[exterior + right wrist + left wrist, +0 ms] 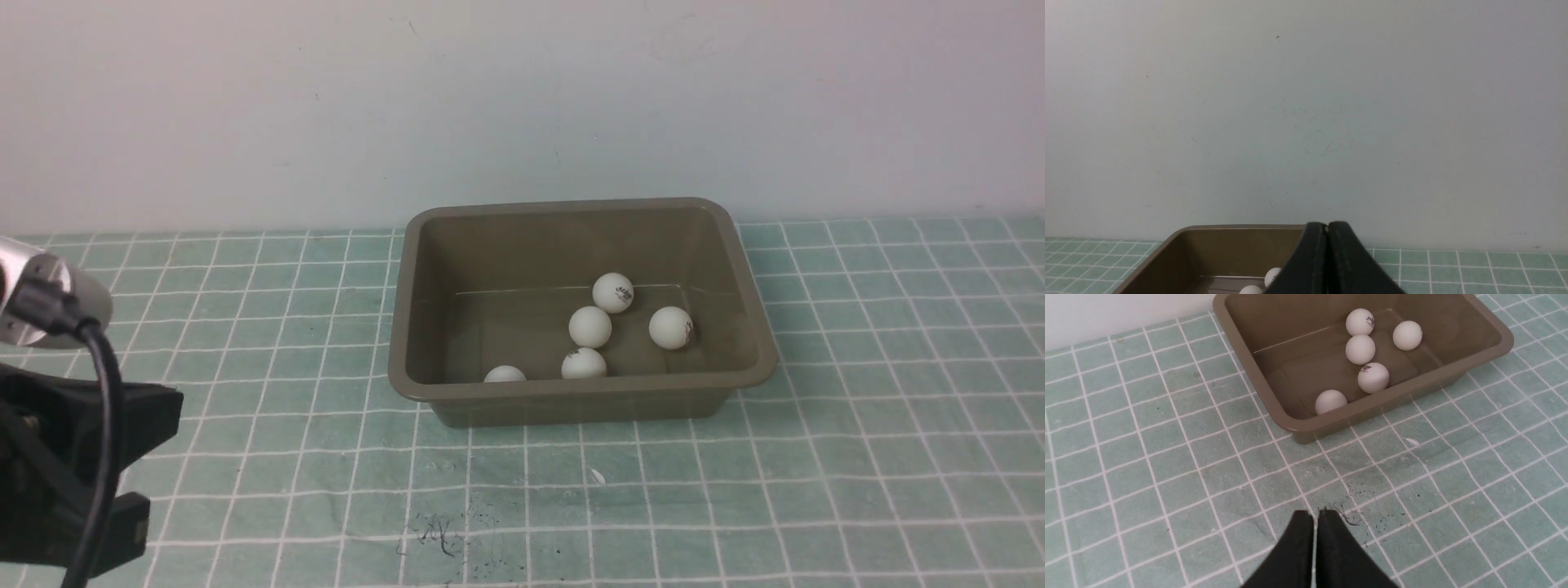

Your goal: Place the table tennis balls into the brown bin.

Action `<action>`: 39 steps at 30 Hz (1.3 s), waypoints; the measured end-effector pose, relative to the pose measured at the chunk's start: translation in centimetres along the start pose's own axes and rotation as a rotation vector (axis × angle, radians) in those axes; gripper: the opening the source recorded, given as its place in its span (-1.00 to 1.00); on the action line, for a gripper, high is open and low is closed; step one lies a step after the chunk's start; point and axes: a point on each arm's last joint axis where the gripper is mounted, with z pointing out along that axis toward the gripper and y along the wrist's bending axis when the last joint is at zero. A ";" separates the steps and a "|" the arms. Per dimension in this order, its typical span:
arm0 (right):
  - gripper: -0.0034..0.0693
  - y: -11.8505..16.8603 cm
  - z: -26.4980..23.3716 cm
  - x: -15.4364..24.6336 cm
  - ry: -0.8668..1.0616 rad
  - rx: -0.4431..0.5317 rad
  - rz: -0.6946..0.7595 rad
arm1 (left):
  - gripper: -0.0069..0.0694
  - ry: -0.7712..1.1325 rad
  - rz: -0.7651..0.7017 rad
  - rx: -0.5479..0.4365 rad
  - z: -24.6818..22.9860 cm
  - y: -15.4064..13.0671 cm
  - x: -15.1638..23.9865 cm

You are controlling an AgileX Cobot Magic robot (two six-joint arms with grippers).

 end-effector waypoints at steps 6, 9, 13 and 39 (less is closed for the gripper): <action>-0.95 0.0 0.0 0.0 0.000 0.000 0.000 | -0.83 -0.065 0.045 -0.047 -1.9 0.2 0.4; -0.95 0.0 0.0 0.0 0.000 0.000 0.000 | -0.83 -0.102 0.061 -0.092 -2.8 0.6 0.7; -0.95 0.0 0.0 0.0 0.000 0.000 0.000 | -0.83 -0.157 0.070 -0.175 -3.2 1.4 2.9; -0.95 -0.3 0.0 0.7 0.074 0.035 0.018 | -0.83 -0.319 -0.071 -0.406 3.8 4.2 18.3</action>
